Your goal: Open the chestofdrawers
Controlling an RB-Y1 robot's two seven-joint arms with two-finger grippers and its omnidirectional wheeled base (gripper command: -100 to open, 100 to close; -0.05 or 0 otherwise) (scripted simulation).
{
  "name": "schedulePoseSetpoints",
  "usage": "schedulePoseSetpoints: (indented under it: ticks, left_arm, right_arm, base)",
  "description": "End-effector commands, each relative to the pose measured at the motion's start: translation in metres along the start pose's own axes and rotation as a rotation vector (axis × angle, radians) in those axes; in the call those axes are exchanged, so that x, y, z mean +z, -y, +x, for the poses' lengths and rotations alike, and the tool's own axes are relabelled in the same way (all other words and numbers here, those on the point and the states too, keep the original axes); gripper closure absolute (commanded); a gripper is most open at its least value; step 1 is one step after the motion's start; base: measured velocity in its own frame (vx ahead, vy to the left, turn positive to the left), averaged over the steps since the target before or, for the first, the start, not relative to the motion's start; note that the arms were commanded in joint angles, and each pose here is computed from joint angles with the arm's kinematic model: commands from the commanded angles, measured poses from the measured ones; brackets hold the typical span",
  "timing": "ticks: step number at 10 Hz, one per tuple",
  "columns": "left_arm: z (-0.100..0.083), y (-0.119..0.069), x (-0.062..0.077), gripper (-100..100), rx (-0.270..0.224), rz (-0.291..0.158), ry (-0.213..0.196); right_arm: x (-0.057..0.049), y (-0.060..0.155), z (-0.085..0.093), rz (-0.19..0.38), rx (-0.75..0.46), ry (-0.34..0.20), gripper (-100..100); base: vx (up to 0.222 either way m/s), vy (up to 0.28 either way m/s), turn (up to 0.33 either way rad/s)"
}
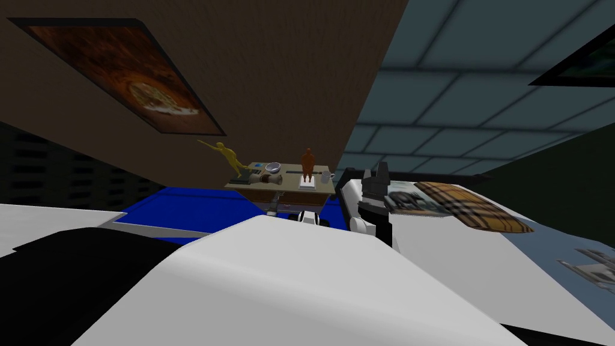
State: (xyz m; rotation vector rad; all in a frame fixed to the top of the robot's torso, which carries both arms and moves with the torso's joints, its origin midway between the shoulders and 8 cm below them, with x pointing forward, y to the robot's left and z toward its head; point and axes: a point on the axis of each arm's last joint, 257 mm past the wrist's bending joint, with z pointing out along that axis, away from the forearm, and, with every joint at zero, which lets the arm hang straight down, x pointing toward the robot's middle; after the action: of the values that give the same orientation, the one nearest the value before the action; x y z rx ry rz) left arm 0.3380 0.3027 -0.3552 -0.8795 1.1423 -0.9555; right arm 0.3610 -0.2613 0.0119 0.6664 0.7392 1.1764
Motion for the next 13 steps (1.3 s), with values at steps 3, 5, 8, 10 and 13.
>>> schedulePoseSetpoints:
  ticks: [3, 5, 8, 10, 13]
  left_arm:
    - [0.006, -0.001, -0.010, 100, -0.001, -0.002, -0.001]
    - [0.006, -0.002, -0.010, 100, -0.005, -0.006, -0.002]
    - [-0.005, 0.004, -0.005, 100, -0.003, 0.000, -0.005]
    - [-0.002, 0.000, -0.008, 100, -0.005, -0.016, -0.011]
    - [-0.003, -0.010, 0.021, 100, -0.004, -0.027, 0.017]
  right_arm:
    - [0.000, 0.000, 0.000, 0.000, 0.000, 0.000, 0]
    - [0.000, 0.000, 0.000, 0.000, 0.000, 0.000, 0]
    - [0.000, 0.000, 0.000, 0.000, 0.000, 0.000, 0]
    - [0.000, 0.000, 0.000, 0.000, 0.000, 0.000, 0]
    - [0.000, 0.000, 0.000, 0.000, 0.000, 0.000, 0]
  base:
    - [-0.005, 0.008, -0.001]
    - [-0.011, 0.018, 0.000]
    - [-0.150, -0.039, 0.013]
    - [-0.129, -0.035, 0.017]
    - [-0.172, -0.003, -0.083]
